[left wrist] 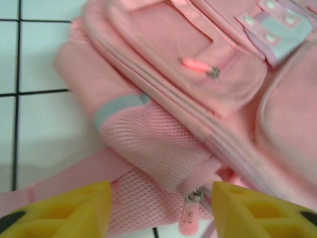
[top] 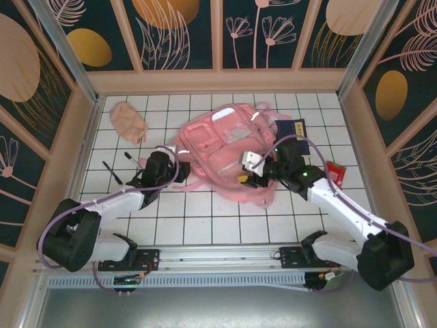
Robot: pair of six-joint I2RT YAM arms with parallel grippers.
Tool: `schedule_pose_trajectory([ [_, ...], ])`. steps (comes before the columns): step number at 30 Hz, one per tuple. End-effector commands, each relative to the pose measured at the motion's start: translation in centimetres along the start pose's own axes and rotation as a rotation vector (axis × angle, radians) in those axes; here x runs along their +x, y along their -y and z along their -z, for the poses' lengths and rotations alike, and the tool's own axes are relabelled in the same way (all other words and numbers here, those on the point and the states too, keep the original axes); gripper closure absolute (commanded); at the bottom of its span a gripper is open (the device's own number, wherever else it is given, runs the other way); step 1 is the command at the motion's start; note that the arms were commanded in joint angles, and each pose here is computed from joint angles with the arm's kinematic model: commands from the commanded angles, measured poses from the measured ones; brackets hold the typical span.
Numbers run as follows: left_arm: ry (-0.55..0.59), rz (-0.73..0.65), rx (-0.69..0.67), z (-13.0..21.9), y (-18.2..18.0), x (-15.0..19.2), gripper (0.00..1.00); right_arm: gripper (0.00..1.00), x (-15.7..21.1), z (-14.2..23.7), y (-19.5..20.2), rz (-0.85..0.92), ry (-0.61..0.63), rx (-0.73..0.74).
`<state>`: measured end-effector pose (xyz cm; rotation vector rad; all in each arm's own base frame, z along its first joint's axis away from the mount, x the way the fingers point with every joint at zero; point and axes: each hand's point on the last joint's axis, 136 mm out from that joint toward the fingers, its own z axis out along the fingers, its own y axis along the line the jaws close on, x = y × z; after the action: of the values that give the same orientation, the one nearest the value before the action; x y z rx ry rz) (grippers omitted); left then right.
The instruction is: Pack the student bag
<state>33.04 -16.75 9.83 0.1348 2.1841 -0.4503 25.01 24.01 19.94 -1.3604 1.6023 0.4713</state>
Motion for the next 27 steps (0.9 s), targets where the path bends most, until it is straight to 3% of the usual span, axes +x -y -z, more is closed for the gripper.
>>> schedule_pose_trajectory([
  [1,0.116,-0.086,0.161,2.5,3.5,-4.4,0.43,0.01,-3.8,4.7,9.6,-0.549,0.234,0.528],
  [3,0.156,-0.198,0.233,4.2,5.3,-5.9,0.45,0.01,-1.4,8.3,12.8,-0.873,0.23,0.797],
  [4,0.167,-0.27,0.267,4.9,6.3,-6.6,0.46,0.01,-0.7,9.7,13.3,-0.941,0.189,0.852],
  [9,0.182,-0.437,0.311,6.5,8.7,-8.9,0.47,0.01,1.4,10.1,14.0,-1.024,0.105,0.798],
  [14,0.207,-0.575,0.388,5.2,13.8,-9.1,0.44,0.01,8.2,11.9,15.3,-1.339,-0.073,0.982],
  [17,0.167,-0.515,0.422,2.3,15.5,-8.8,0.42,0.01,12.5,13.7,14.8,-1.515,-0.157,1.128],
  [20,0.127,-0.566,0.42,-0.6,16.5,-7.7,0.41,0.02,13.9,12.8,14.2,-1.591,-0.199,1.0],
  [23,0.047,-0.653,0.511,-2.3,18.9,-5.7,0.41,0.06,13.4,11.3,13.6,-1.593,-0.184,0.83],
  [27,-0.061,-0.849,0.669,-2.3,22.8,-0.8,0.34,0.07,13.8,11.4,13.0,-1.576,-0.219,0.812],
])
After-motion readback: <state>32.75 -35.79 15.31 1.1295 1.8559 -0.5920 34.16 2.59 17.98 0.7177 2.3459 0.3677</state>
